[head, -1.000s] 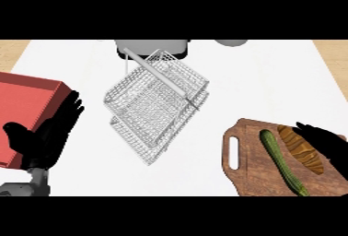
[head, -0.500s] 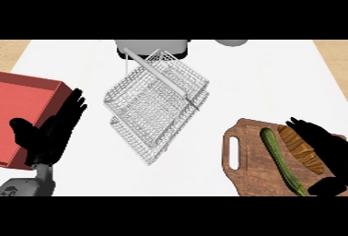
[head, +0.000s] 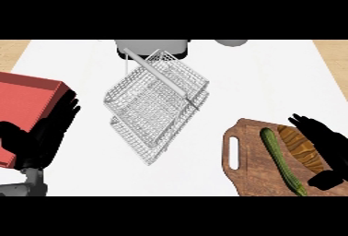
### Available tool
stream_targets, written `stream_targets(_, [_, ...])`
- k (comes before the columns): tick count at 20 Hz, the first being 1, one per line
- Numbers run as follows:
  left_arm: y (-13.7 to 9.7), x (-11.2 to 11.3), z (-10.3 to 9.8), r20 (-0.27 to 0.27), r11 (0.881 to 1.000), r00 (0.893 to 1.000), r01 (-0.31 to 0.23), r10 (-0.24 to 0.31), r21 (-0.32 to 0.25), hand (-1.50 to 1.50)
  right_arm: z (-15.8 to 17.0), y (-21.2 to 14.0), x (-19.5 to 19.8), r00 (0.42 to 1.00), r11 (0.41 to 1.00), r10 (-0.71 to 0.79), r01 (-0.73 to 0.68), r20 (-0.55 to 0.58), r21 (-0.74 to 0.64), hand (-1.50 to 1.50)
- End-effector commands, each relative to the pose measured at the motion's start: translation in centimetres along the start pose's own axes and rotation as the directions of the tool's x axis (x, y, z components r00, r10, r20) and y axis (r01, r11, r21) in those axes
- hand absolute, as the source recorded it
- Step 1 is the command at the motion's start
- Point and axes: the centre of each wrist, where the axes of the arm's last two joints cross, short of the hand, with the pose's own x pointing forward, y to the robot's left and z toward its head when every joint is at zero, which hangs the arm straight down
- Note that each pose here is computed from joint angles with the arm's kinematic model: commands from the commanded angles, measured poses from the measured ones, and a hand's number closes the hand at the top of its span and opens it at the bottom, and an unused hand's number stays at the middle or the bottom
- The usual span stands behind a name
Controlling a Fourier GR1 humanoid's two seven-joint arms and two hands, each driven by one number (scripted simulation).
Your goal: Pick the croissant from the cutting board and place it in the tiered basket
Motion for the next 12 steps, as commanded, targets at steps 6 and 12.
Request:
stream_targets(6, [-0.8, -1.2, -0.2, 0.004, 1.000, 1.000, -0.003, 0.003, 0.021, 0.00, -1.1, 1.3, -0.8, 0.993, 0.981, 0.109, -0.114, 0.037, 0.155, 1.50])
stream_targets(12, [1.2, -2.1, 0.3, 0.002, 1.000, 1.000, 0.002, -0.002, 0.006, 0.00, -2.8, 1.4, 1.3, 0.979, 0.978, 0.176, -0.186, 0.104, 0.093, 1.50])
